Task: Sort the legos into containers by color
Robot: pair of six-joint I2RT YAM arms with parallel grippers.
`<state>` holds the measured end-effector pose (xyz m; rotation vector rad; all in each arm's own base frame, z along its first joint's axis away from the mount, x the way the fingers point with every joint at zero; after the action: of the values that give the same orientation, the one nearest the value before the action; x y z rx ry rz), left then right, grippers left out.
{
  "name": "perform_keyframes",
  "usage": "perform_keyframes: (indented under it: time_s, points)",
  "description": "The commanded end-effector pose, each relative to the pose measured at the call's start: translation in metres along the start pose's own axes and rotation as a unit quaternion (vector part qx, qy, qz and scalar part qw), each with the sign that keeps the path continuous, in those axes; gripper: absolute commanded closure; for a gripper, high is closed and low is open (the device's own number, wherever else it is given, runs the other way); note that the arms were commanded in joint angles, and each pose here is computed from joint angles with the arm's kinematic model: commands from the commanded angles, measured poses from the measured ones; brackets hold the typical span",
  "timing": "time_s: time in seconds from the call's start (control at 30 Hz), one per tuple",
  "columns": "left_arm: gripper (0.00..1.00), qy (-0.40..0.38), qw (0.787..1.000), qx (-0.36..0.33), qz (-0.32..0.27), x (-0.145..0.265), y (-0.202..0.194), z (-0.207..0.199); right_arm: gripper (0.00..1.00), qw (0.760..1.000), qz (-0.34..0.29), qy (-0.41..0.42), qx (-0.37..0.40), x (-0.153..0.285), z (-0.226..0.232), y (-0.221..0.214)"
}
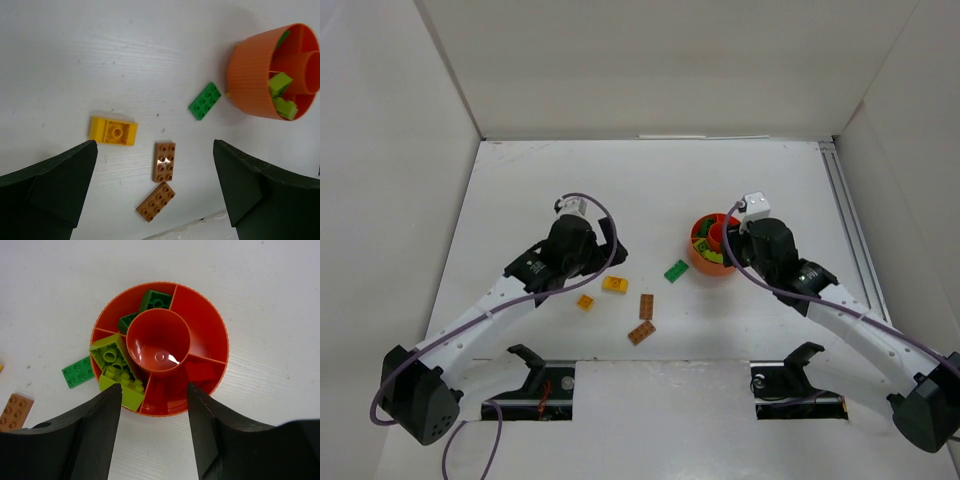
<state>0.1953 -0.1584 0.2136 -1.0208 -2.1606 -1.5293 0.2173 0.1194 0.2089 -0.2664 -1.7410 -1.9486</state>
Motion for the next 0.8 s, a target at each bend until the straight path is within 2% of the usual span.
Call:
perform_keyframes:
  time_s: [0.0,0.2,0.33,0.57,0.63,0.77]
  points:
    - [0.00,0.087,0.993,0.061,0.057,-0.003,-0.031,0.023,0.40,0.999,-0.036,0.017,0.001,0.005,0.010,0.016]
    - [0.00,0.208,0.953,0.168,0.142,0.001,-0.070,0.049,0.36,0.999,-0.037,0.011,0.003,0.008,0.010,0.018]
    - [0.00,0.240,0.934,0.215,0.157,0.000,-0.091,0.061,0.31,0.999,-0.039,0.007,0.008,0.008,0.009,0.018]
    - [0.05,0.232,0.925,0.274,0.127,-0.012,-0.096,0.083,0.31,0.999,-0.042,0.008,0.012,0.014,0.008,0.021]
    - [0.10,0.238,0.922,0.273,0.141,-0.015,-0.104,0.088,0.31,0.999,-0.044,0.003,0.012,0.016,0.006,0.021]
    - [0.17,0.240,0.922,0.280,0.123,-0.023,-0.099,0.090,0.30,0.999,-0.049,-0.005,0.011,0.021,0.003,0.022]
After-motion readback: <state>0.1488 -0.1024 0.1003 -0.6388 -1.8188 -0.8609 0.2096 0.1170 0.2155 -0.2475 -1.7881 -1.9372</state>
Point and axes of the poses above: each gripper's point midway between its finger pads, its own x axis back along the fingers, its own z axis along the line the jaws close on, y = z × x, the point moved 8 cm from there along x, back along the fingers, and after that the axes turned 10 degrees about -x, right-handed, at the moved point
